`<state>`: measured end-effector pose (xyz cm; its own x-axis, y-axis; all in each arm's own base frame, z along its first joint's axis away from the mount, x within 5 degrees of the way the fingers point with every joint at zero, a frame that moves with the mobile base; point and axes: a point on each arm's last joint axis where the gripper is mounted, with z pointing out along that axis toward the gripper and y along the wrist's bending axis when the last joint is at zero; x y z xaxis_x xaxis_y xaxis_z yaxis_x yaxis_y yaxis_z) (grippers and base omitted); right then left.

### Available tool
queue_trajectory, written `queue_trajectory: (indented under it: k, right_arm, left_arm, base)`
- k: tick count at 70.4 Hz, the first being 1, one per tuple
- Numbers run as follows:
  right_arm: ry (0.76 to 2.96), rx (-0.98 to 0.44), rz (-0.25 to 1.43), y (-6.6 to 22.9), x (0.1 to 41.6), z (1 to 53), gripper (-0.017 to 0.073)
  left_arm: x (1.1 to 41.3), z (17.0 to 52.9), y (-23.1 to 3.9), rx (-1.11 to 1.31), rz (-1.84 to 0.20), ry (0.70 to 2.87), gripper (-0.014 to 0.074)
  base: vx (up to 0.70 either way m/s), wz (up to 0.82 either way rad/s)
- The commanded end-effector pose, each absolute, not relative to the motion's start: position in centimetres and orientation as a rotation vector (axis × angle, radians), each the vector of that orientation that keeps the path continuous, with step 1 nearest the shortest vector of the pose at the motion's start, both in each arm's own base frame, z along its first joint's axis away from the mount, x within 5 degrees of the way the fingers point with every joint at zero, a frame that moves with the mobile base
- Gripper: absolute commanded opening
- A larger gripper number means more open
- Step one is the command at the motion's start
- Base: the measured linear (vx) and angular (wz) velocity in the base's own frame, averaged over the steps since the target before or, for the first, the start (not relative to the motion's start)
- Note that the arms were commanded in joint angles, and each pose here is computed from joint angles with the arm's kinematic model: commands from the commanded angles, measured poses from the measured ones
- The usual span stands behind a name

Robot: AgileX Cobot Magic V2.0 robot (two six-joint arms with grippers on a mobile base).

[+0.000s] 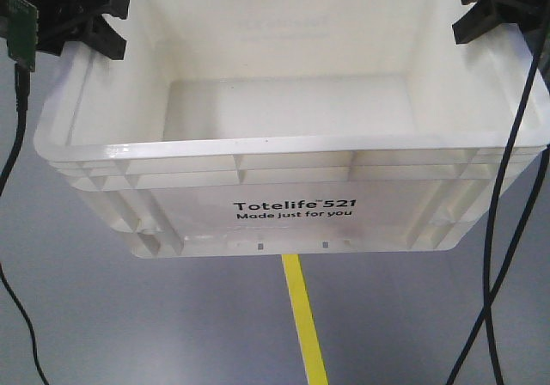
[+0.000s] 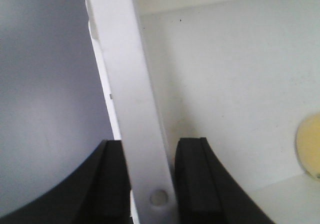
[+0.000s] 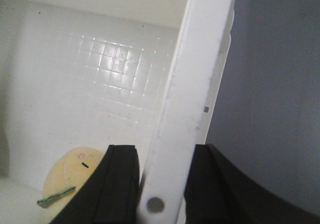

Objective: Place moving items into box and shelve
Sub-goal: 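Keep gripping the tote rims while the base drives toward the shelf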

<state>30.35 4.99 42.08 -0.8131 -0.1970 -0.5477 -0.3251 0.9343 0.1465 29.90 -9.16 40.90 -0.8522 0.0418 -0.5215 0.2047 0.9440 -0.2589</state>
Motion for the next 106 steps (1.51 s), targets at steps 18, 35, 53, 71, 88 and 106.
queue_trajectory:
  k: [18, 35, 53, 71, 88, 106]
  right_arm:
    - [2.400, -0.422, 0.433, 5.98, 28.49, 45.13, -0.0012]
    - [2.400, -0.422, 0.433, 5.98, 28.49, 45.13, -0.0012]
    - [2.400, -0.422, 0.433, 5.98, 28.49, 45.13, -0.0012]
    - [2.400, -0.422, 0.433, 5.98, 28.49, 45.13, -0.0012]
    - [2.400, -0.420, 0.434, 5.98, 28.49, 45.13, -0.0012]
    - [2.400, -0.420, 0.434, 5.98, 28.49, 45.13, -0.0012]
  left_arm:
    - [28.70, 44.80, -9.94, 0.182, -0.570, 2.344, -0.0017]
    - [28.71, 44.80, -9.94, 0.182, -0.568, 2.344, -0.0017]
    - [28.70, 44.80, -9.94, 0.182, -0.570, 2.344, -0.0017]
    - [28.71, 44.80, -9.92, 0.183, -0.566, 2.344, -0.0017]
    - [28.71, 44.80, -9.94, 0.182, -0.568, 2.344, -0.0017]
    - [28.70, 44.81, -9.95, 0.182, -0.570, 2.344, -0.0017]
  base:
    - [0.46, -0.37]
    - [0.45, -0.38]
    - [0.44, -0.50]
    - [0.41, -0.60]
    - [0.38, -0.56]
    - [0.36, -0.53]
